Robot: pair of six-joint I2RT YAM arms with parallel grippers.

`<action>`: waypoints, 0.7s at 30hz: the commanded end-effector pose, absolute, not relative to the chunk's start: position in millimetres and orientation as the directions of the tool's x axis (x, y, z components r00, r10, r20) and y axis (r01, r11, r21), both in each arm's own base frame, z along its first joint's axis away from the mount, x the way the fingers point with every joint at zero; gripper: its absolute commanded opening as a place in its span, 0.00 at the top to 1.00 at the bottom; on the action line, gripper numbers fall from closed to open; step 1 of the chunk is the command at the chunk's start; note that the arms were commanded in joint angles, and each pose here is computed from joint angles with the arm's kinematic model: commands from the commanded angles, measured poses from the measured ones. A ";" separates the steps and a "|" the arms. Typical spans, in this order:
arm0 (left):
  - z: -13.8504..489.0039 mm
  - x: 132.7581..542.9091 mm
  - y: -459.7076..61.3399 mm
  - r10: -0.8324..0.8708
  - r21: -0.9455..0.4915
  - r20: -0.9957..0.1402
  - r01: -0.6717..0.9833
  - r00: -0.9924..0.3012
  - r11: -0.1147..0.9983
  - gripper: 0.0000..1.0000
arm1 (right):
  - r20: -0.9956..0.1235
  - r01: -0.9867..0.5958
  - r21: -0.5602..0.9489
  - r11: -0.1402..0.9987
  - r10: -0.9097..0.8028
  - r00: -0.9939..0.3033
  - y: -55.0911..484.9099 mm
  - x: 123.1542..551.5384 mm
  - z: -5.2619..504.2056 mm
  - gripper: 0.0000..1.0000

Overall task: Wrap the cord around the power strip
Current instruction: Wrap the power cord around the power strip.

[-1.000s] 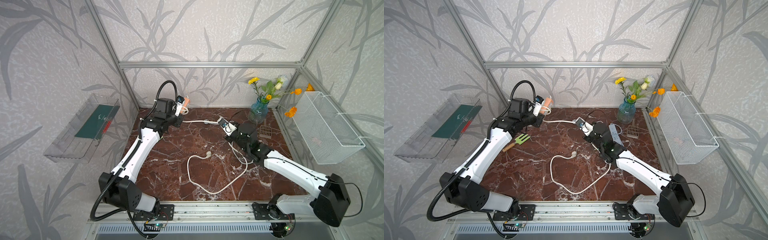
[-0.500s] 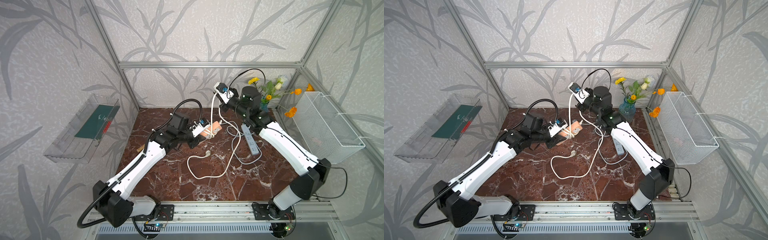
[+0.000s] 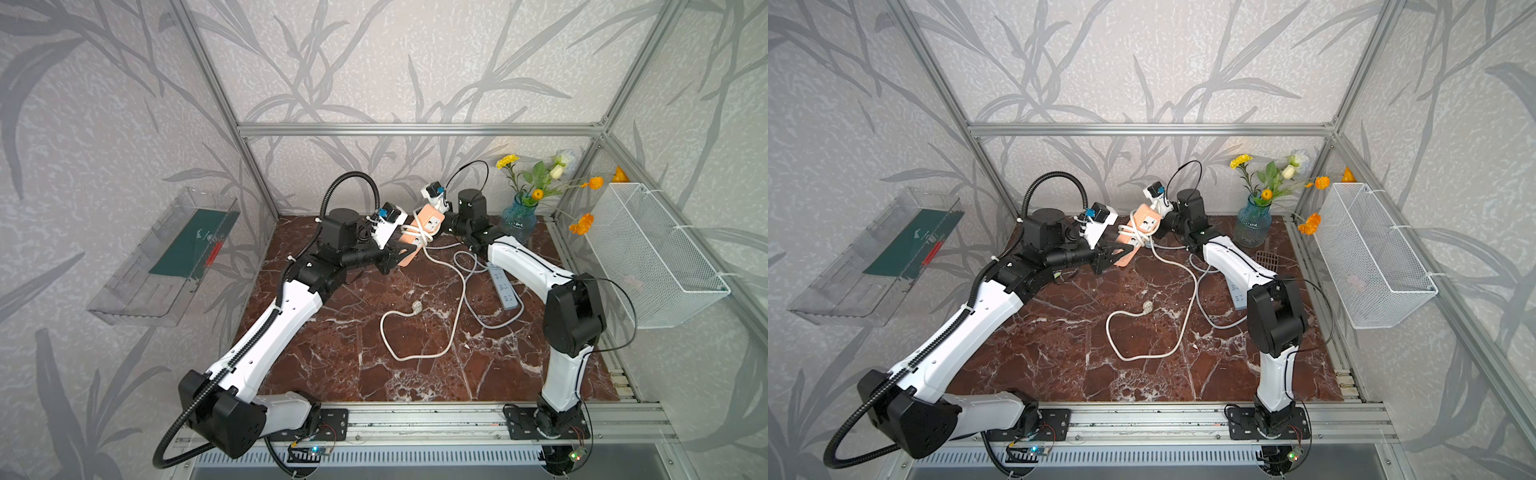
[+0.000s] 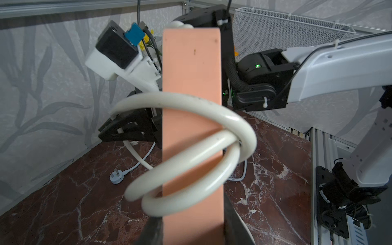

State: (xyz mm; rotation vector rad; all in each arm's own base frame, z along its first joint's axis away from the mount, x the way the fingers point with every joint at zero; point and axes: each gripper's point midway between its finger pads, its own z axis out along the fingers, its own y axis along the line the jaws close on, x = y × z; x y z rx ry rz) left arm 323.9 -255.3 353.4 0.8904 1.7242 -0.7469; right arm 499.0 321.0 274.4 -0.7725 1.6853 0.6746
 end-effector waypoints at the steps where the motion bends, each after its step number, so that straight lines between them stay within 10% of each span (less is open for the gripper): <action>1: 454.6 318.0 -260.4 0.061 0.095 -0.995 0.853 0.074 0.513 1.00 | -0.950 -0.659 0.150 0.737 -0.079 -0.304 307.8 527.4 221.2 0.96; 11: 464.1 308.2 -267.6 0.065 0.079 -0.996 0.868 0.053 0.490 1.00 | -0.951 -0.608 0.213 0.765 0.021 -0.307 346.6 540.8 194.5 0.72; 21: 475.6 337.9 -233.0 0.079 0.090 -0.996 0.741 0.050 0.665 1.00 | -0.930 -0.538 0.203 0.818 -0.011 -0.368 324.3 514.8 153.2 0.79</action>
